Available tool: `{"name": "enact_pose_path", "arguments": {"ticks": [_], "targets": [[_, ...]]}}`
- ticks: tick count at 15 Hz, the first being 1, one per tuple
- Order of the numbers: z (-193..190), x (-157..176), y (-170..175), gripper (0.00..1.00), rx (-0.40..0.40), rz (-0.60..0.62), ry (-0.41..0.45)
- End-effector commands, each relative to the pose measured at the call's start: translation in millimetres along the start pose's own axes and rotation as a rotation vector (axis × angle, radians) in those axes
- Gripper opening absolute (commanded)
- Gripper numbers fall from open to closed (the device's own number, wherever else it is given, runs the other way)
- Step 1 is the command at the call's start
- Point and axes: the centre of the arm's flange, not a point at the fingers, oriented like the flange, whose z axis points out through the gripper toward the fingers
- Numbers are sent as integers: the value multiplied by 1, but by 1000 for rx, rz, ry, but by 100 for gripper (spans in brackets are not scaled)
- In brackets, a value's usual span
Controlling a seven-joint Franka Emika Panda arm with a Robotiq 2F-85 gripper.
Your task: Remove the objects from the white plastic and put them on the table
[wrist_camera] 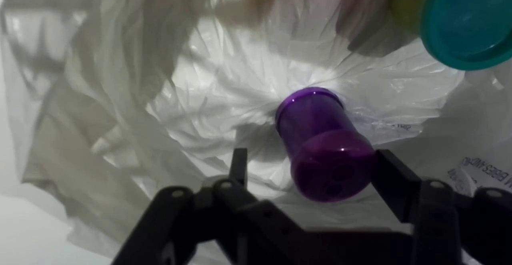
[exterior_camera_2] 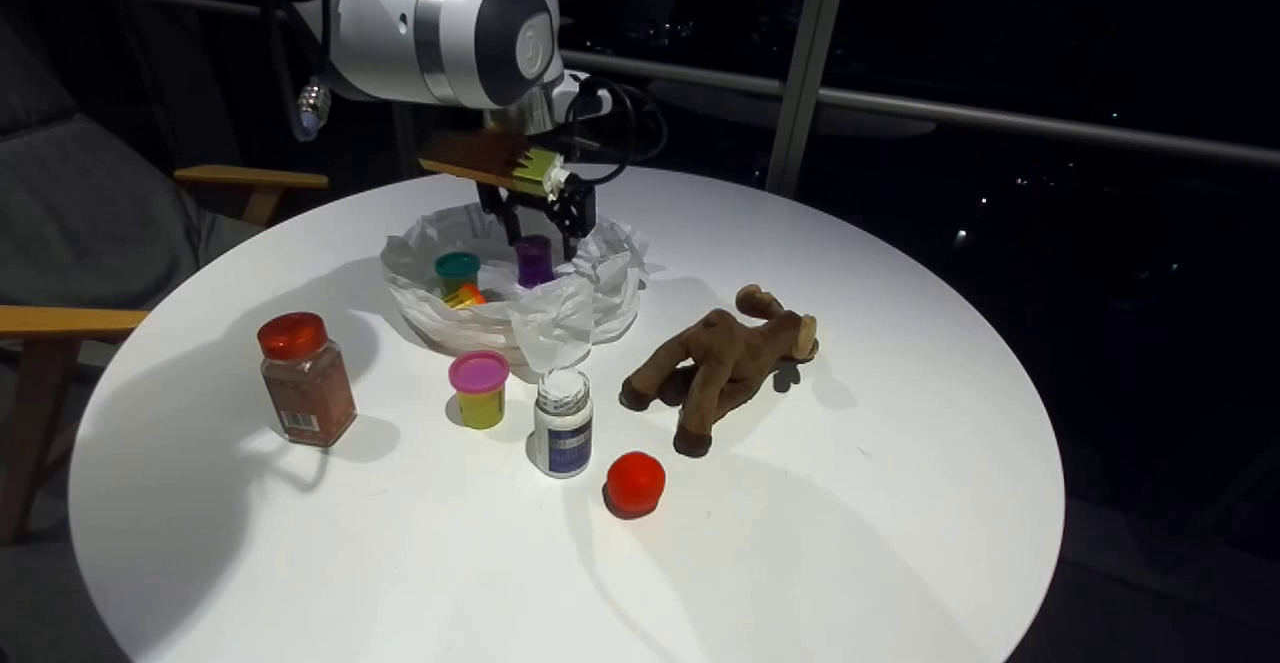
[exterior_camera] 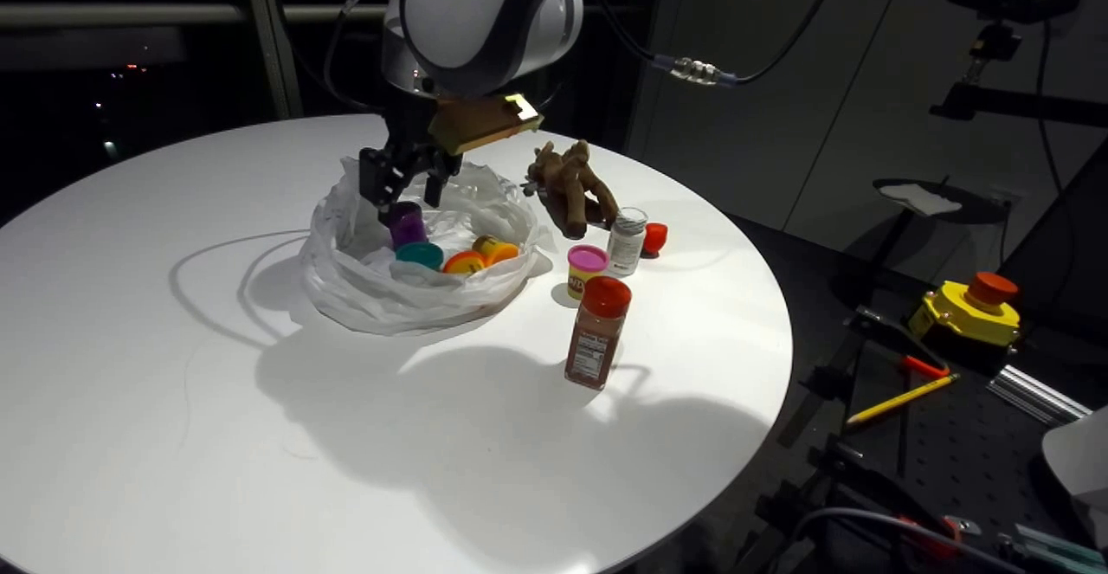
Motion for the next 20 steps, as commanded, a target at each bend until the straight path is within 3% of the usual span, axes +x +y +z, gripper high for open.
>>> {"name": "enact_pose_path", "arguments": {"ticks": [1,4,8,12,16,20], "targets": [[7,18,-2,46,6,-6,14],[8,18,-1,22,-3,-7,22],[-18,13,-2,21,-16,60,15],[-90,-4,5,21,-37,92,94],[-141,-27,37,21,-69,147,153],[-135,-52,88,20,-126,200,121]]}}
